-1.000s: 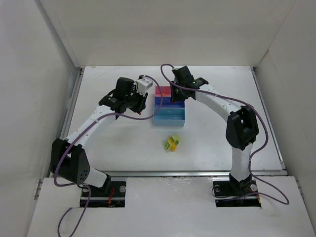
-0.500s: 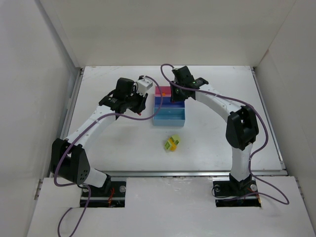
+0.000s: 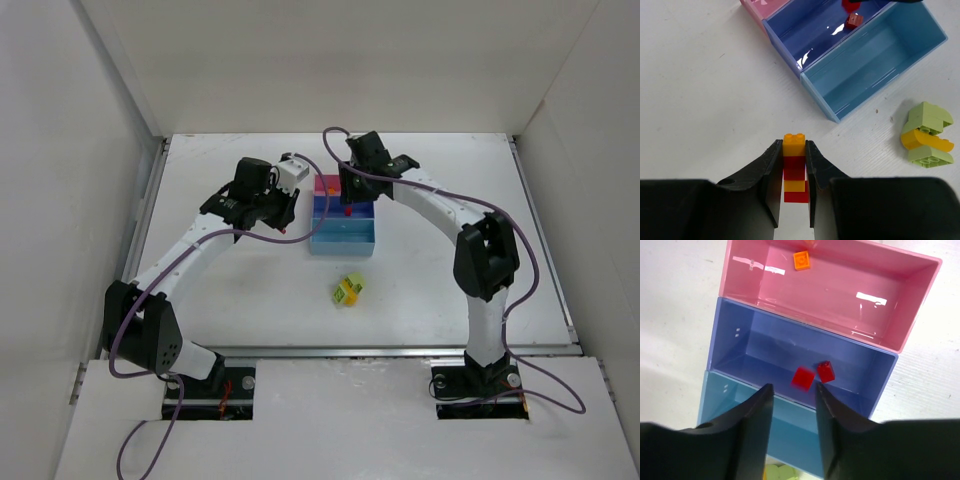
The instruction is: Sort the legos into containers by color
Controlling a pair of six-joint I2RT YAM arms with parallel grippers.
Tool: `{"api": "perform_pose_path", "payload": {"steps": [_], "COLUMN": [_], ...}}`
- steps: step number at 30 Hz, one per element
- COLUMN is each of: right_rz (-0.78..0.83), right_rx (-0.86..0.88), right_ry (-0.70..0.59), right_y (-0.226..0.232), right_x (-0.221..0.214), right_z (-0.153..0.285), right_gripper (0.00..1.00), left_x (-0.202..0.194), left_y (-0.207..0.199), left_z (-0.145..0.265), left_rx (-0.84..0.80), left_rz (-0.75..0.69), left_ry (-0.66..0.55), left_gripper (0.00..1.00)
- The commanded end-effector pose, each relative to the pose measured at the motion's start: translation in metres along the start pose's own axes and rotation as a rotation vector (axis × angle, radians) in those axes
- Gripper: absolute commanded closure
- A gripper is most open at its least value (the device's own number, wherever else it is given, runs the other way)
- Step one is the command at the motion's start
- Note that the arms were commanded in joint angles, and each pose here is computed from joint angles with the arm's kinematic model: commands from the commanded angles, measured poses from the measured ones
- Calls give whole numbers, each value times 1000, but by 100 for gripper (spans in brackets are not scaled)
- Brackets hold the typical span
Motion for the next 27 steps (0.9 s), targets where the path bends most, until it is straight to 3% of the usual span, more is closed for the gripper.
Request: {"api": "perform_pose_path", "payload": {"steps": [1,3,5,13,18,21,24,27], "right_rz": [16,16,16,23,75,64,47,39], "right_rx": [10,10,7,21,288,360,295,185], "right_ry": [-35,-35,-27,-98,-106,-136,-145,-160], "right_y": [6,5,4,7,27,18,6,-14], "right_x": [11,10,7,22,26,30,28,24], "right_z": [6,9,8,39,58,72,87,97], "right_gripper": [51,37,32,30,27,24,24,24], "left_x": [9,9,11,2,19,31,21,-26], "left_y": [-3,-3,-2,-2,-4,-4,-17,-23], "left_z": [12,12,12,13,24,26,20,15], "left_rx": [-6,-6,-4,10,-27,-44,-111,-170], "left_rz": [-2,-2,-4,-17,-81,-161,-280,-347], "left_ry": [-63,-63,-72,-41,-100,-107,-20,123], "left_gripper": [100,100,100,100,100,100,100,100]}}
Point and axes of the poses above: each gripper's point midway between its finger pads, its own z axis back along the fingers, its own y axis along the line the jaws close on, x = y × z, the point moved 8 cm from there along z, back along the fingers, and after that the axes turned 1 degree about -z, right-handed, at the moved point
